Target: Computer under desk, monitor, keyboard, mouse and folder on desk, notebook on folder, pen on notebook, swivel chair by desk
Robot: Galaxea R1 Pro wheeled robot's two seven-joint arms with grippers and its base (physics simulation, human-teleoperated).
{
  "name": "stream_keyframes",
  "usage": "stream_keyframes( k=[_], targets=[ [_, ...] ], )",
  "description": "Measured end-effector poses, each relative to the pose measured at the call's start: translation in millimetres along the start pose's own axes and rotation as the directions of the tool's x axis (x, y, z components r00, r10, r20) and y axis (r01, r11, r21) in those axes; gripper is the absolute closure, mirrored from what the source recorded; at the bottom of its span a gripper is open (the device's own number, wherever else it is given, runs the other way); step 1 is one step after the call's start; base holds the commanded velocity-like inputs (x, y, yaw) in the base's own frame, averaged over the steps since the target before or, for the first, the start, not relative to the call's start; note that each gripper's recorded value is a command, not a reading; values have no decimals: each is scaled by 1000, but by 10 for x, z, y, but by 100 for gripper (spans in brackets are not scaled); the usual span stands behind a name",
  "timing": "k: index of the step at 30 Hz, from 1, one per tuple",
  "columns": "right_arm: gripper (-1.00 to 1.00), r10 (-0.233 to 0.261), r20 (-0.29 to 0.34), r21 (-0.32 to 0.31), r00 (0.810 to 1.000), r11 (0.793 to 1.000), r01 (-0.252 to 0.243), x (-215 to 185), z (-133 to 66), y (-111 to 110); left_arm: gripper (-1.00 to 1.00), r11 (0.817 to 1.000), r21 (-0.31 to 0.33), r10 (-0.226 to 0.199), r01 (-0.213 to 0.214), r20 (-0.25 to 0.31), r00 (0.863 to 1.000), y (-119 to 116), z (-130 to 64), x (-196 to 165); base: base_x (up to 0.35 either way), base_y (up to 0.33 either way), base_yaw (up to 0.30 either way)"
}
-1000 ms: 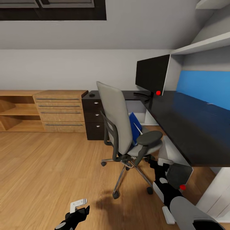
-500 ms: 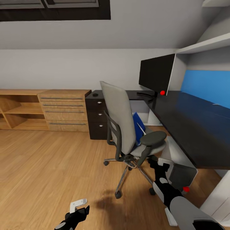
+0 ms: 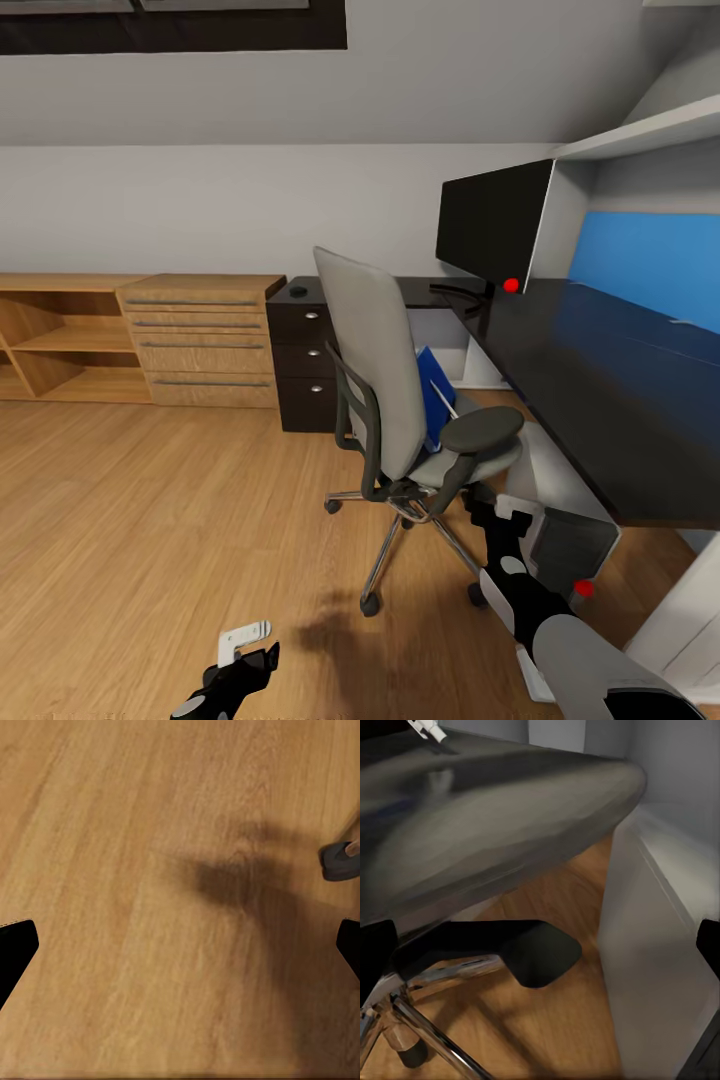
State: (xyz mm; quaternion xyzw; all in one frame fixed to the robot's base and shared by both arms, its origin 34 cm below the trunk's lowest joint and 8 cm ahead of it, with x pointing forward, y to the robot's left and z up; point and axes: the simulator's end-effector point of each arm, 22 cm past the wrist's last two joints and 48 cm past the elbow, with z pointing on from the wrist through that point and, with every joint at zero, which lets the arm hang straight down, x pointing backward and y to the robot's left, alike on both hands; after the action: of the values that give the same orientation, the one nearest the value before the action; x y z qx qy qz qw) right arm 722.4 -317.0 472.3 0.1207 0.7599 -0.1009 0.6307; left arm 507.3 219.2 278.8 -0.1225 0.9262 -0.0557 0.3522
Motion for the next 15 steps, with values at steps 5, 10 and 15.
stream_keyframes(
  k=[5, 10, 15],
  targets=[
    [-100, -3, -8, 1, 1000, 1000, 3, 111, 18, -5, -100, 1000, -5, 1, -1, -19, 1000, 22, 37, 93, 0, 0, 0],
    [-100, -2, -3, 2, 1000, 1000, 2, 119, 20, -6, -100, 1000, -5, 2, -2, -23, 1000, 25, 44, 112, 0, 0, 0],
    [-100, -1, 0, 2, 1000, 1000, 1, 113, 20, -6, -100, 1000, -6, 1, -1, -23, 1000, 28, 44, 111, 0, 0, 0]
  ],
)
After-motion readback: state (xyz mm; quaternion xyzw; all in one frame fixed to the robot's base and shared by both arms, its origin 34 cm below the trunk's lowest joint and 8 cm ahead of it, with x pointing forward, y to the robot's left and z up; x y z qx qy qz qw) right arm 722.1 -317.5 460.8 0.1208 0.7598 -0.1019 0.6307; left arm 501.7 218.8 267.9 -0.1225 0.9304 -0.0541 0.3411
